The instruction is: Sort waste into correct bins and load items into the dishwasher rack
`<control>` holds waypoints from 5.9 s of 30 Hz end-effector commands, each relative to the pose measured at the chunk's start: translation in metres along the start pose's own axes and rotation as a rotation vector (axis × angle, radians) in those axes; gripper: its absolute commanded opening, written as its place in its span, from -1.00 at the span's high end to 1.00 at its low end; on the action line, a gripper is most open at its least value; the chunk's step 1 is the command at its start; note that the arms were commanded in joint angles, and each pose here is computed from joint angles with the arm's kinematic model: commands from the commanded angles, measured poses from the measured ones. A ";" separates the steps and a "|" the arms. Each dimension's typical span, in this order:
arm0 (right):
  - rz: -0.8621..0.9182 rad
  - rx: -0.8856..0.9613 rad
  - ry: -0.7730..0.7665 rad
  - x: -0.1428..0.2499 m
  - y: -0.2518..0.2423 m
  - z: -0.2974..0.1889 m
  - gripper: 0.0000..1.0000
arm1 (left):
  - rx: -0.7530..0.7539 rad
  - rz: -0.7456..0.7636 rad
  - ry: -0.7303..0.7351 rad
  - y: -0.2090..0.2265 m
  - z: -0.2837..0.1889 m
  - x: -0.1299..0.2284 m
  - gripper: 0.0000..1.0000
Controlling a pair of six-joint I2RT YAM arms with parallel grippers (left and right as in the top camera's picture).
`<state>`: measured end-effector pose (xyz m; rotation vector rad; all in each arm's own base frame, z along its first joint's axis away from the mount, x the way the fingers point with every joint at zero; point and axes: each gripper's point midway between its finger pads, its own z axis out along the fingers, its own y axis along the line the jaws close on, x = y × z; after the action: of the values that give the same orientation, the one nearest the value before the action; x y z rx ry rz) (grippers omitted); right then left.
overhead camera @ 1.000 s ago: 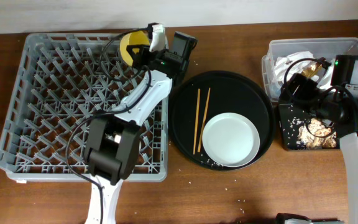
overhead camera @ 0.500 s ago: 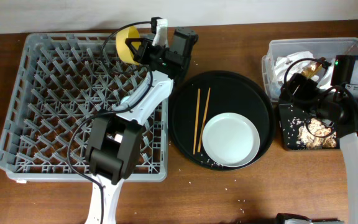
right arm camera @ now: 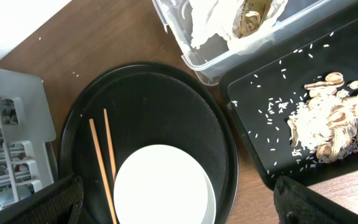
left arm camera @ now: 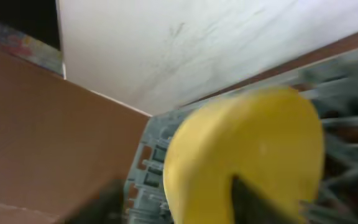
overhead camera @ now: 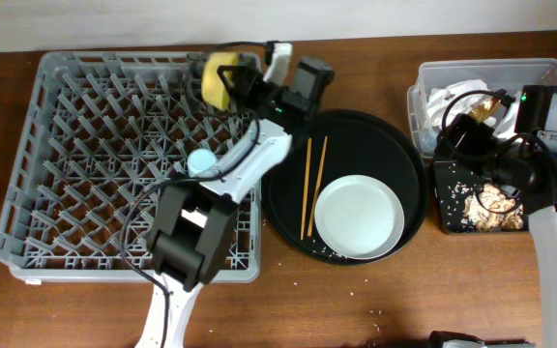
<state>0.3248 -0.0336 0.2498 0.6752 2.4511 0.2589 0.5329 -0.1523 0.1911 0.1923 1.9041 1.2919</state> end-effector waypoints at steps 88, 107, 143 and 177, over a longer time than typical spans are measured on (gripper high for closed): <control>-0.004 0.015 -0.005 -0.002 -0.003 0.001 -0.97 | 1.551 0.585 0.091 -0.169 -0.232 0.102 0.66; -0.004 0.015 -0.005 -0.002 -0.003 0.001 -0.97 | 1.576 0.534 0.021 -0.180 -0.238 0.085 0.08; -0.004 0.015 -0.005 -0.002 -0.003 0.001 -0.97 | 1.010 0.037 -0.002 0.045 -0.094 -0.045 0.99; -0.004 0.015 -0.005 -0.002 -0.003 0.001 -0.97 | 0.215 -0.076 0.351 0.091 0.070 0.036 1.00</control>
<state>0.3247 -0.0334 0.2497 0.6745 2.4521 0.2589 0.5288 -0.0331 0.2521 -0.0089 2.2668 1.2163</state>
